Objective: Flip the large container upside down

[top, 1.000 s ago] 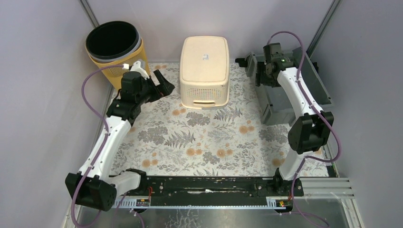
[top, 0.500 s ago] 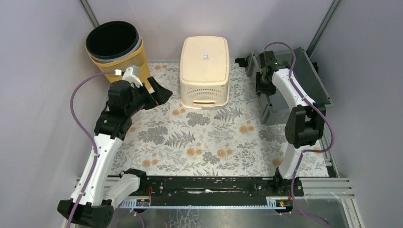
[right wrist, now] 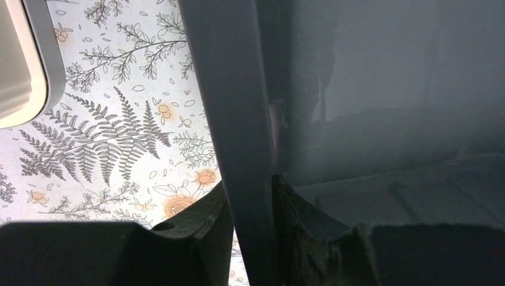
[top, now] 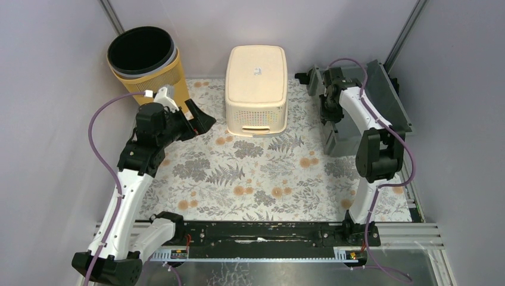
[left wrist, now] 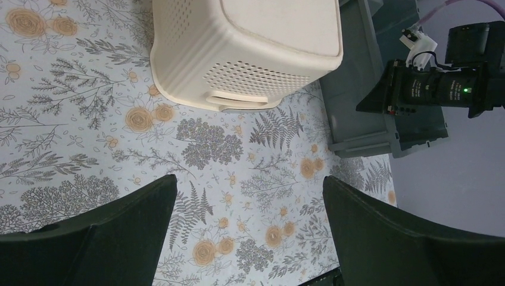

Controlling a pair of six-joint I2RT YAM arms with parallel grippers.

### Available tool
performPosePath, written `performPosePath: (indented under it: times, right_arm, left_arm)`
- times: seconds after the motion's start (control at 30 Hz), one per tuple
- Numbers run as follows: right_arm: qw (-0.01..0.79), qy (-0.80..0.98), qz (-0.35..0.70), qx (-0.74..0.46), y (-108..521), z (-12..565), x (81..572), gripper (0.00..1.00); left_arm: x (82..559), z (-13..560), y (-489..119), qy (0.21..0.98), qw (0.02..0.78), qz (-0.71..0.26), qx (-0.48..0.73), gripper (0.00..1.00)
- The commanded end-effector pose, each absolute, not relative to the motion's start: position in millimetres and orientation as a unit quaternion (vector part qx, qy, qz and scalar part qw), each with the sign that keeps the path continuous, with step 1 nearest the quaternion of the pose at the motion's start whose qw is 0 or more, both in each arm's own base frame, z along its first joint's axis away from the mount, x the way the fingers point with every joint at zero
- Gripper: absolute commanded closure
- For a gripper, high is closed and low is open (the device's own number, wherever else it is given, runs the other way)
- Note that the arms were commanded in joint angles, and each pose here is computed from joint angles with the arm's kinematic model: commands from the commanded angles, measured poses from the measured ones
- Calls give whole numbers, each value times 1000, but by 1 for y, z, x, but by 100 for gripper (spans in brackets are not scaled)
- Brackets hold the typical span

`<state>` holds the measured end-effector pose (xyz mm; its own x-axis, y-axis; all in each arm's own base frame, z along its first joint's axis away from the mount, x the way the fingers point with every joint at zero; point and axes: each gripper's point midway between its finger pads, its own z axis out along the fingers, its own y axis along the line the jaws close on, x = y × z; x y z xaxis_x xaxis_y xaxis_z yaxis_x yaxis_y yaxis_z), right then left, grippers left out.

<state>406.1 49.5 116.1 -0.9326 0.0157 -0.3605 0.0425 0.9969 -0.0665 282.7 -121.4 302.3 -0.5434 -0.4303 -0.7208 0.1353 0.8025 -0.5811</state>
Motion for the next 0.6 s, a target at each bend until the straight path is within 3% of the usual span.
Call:
performPosePath:
  times: [0.0, 0.3, 0.57]
  right_arm:
    - [144, 990, 5, -1, 67, 103, 395, 69]
    - [162, 987, 12, 8, 69, 115, 400, 100]
    - [240, 969, 43, 32, 78, 160, 413, 100]
  left_arm:
    - [280, 301, -122, 826, 470, -301, -81, 0]
    - [282, 298, -124, 827, 466, -302, -83, 0]
    - [282, 297, -124, 827, 466, -303, -81, 0]
